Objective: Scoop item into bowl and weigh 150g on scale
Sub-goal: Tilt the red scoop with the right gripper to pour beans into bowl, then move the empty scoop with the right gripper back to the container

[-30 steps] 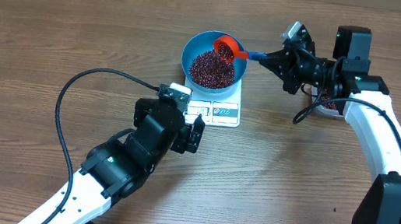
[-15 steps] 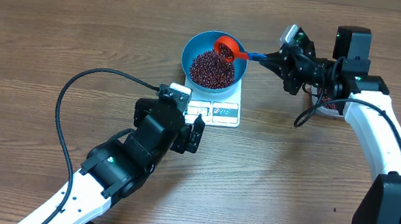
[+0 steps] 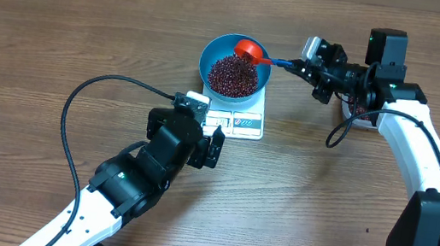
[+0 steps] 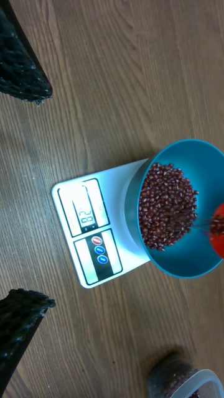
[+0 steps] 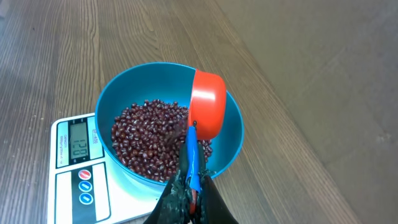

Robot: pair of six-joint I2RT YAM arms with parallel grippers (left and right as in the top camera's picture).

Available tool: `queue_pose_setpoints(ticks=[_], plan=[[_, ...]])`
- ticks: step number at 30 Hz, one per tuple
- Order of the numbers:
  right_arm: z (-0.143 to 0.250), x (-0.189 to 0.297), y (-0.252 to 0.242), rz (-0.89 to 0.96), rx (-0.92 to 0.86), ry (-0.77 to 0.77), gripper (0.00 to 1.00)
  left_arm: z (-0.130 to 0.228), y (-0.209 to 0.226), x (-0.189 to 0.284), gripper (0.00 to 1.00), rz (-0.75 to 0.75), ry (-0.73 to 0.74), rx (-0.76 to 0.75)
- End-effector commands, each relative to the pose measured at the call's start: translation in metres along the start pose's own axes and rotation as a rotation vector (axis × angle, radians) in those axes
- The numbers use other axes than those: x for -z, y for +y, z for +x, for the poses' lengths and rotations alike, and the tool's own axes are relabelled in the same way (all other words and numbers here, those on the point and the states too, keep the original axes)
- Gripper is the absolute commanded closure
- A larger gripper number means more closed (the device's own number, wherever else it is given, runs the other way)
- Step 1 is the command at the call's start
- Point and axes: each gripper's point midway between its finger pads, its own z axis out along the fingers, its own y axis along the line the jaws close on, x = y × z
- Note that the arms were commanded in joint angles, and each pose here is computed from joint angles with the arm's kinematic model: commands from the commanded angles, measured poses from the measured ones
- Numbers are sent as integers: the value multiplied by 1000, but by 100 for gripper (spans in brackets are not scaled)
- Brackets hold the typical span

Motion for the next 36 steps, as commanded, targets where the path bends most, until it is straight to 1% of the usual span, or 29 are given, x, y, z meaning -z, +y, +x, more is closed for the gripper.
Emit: queue_pose_setpoints(ticks=[1, 5, 10, 16, 17, 22, 24, 27, 30, 33, 36], plan=[[-6, -1, -5, 6, 46, -11, 96, -11, 1, 3, 1, -7, -26, 27], [-7, -1, -5, 5, 42, -16, 96, -11, 1, 3, 1, -7, -26, 27], [-6, -1, -5, 5, -43, -16, 96, -11, 1, 3, 0, -7, -26, 27], [-6, 0, -4, -1, -51, -16, 96, -11, 1, 3, 0, -7, -26, 27], [-7, 0, -1, -12, -74, -22, 96, -11, 1, 3, 0, -7, -26, 26], [-14, 3, -1, -20, -333, -39, 96, -11, 1, 3, 0, -7, -26, 27], [-19, 8, -3, -10, -376, -45, 96, -11, 1, 3, 0, -7, -26, 27], [-33, 19, -6, 13, -391, -62, 96, -11, 1, 3, 0, -7, -26, 27], [-50, 36, -12, 58, -443, -77, 96, -11, 1, 3, 1, -7, -26, 27], [-58, 58, -25, 179, -531, -51, 96, -11, 1, 3, 0, -7, -26, 26], [-63, 82, -30, 299, -561, -4, 96, -11, 1, 3, 1, -7, -26, 27]])
